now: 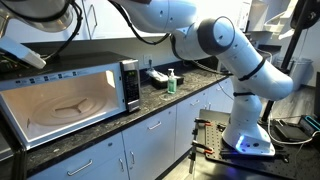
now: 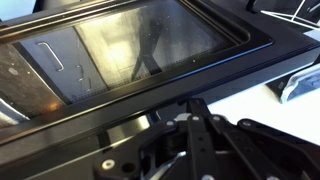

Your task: Close the microwave door

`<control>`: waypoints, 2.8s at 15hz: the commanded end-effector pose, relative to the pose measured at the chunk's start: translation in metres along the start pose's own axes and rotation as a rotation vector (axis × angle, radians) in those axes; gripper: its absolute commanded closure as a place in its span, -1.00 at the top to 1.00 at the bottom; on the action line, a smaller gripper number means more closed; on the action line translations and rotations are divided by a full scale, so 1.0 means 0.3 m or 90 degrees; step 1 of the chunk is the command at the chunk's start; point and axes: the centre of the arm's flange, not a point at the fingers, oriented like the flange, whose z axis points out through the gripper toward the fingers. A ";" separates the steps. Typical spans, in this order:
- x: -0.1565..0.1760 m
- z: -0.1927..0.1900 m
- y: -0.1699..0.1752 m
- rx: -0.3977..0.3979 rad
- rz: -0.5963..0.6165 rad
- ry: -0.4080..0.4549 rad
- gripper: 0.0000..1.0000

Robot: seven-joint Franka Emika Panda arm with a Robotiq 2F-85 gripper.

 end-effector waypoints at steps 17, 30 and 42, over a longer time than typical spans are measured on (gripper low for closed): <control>-0.249 -0.082 -0.053 -0.126 0.295 -0.087 -1.00; -0.426 -0.160 -0.118 -0.225 0.421 -0.084 -1.00; -0.380 -0.235 -0.094 -0.227 0.411 -0.054 -1.00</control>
